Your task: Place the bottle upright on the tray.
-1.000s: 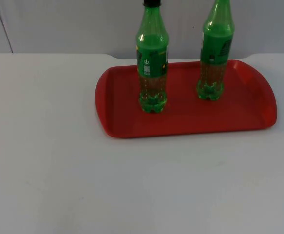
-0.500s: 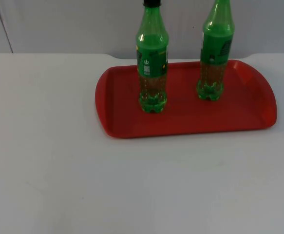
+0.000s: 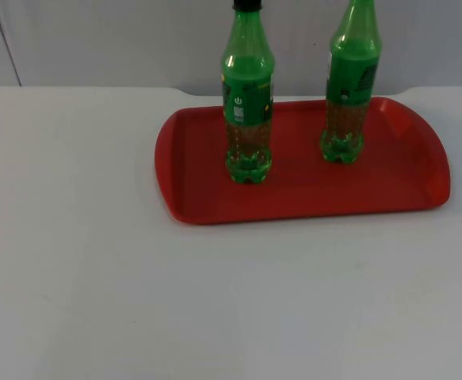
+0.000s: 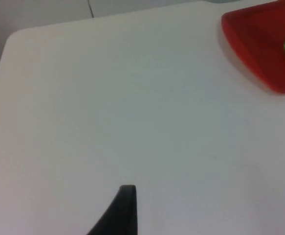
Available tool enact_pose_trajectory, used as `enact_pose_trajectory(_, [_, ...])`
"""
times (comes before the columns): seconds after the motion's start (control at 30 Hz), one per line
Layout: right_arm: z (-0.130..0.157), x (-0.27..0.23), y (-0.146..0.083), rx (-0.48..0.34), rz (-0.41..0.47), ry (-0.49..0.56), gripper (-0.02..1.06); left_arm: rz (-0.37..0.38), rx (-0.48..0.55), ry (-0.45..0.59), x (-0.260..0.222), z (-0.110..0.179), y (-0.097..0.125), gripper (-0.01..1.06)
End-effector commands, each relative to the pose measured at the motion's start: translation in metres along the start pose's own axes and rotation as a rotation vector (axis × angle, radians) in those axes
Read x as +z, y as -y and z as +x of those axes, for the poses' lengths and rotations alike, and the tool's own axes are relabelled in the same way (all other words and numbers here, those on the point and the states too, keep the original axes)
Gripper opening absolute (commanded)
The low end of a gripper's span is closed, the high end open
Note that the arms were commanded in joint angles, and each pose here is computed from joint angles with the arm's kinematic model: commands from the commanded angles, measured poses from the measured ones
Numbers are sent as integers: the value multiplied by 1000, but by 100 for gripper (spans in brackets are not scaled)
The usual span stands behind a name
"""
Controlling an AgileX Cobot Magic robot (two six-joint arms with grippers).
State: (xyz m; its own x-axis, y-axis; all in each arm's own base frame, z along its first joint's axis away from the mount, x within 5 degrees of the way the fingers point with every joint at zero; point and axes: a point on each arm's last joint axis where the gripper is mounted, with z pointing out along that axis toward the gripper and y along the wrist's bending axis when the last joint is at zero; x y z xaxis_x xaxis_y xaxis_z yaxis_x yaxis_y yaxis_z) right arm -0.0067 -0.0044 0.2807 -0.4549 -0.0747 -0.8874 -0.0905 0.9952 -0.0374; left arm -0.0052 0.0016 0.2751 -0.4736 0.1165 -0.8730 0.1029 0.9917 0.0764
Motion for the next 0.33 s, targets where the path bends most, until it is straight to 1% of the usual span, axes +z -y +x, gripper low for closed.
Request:
enact_pose_trajectory(0.0, [1, 0, 0, -10, 2, 2, 105, -22, -16, 9, 1, 0, 1, 104])
enact_pose_trajectory(0.07, [1, 0, 0, -10, 2, 2, 105, -28, -20, 8, 1, 0, 1, 104])
enact_pose_trajectory(0.17, [1, 0, 0, -10, 2, 2, 105, -73, -45, 5, 1, 0, 1, 104])
enact_pose_trajectory(0.3, [1, 0, 0, -10, 2, 2, 105, -106, -62, 2, 1, 0, 1, 104])
